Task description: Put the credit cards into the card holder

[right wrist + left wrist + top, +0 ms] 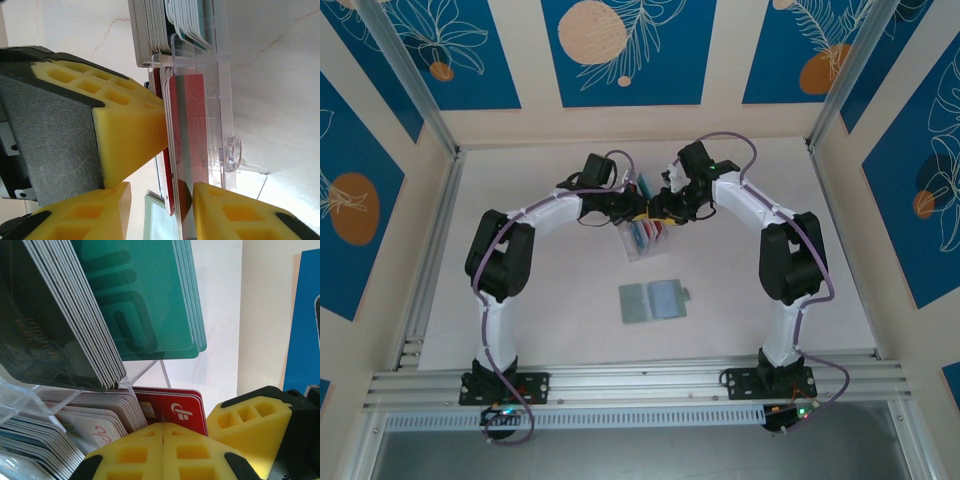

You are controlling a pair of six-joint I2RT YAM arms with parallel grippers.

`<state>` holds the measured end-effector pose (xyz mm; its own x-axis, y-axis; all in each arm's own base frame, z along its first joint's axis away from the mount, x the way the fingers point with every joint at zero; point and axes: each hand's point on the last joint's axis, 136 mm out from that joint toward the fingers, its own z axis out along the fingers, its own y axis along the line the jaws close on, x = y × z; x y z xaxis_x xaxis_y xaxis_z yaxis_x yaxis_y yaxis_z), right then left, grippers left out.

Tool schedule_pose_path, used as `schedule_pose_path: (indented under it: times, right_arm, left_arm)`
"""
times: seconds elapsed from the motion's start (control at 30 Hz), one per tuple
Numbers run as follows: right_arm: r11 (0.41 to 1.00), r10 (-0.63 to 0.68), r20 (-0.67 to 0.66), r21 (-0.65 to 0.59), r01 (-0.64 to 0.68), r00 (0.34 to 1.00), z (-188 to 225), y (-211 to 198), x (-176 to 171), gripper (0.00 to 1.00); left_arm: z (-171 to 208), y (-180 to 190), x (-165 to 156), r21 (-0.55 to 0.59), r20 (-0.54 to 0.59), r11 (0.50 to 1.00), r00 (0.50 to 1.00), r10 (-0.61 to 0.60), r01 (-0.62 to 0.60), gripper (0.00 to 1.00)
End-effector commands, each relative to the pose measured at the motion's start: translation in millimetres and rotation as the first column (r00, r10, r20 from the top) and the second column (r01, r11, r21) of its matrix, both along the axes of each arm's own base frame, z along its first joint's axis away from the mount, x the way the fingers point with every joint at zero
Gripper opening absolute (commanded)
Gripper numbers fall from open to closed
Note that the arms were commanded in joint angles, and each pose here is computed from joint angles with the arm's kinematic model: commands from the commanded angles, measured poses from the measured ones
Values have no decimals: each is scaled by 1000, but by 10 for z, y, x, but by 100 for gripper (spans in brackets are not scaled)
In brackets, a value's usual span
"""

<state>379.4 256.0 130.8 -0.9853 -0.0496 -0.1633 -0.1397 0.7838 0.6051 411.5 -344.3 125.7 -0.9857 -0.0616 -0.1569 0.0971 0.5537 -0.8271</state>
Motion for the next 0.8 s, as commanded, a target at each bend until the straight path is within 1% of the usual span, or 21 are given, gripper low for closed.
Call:
schedule_pose_path:
  times: [0.0,0.3,0.47,0.77]
  right_arm:
    - [999,26,-31,23,-25,999,-65,149,-16,38]
    - [998,25,8,59,-25,1000,137,172,22,36]
    - [998,20,8,59,-21,1000,153,154,35,34]
    - [998,6,18,61,-7,1000,206,103,70,32]
  left_arm:
    - [-82,-25,-17,0,-28,1000,1000,-9,9,0]
    - [-191,-50,-53,12,-41,1000,999,-21,22,0]
    - [-227,-67,-77,22,-44,999,999,-29,30,0]
    - [-275,-46,-95,39,-50,999,998,-30,32,0]
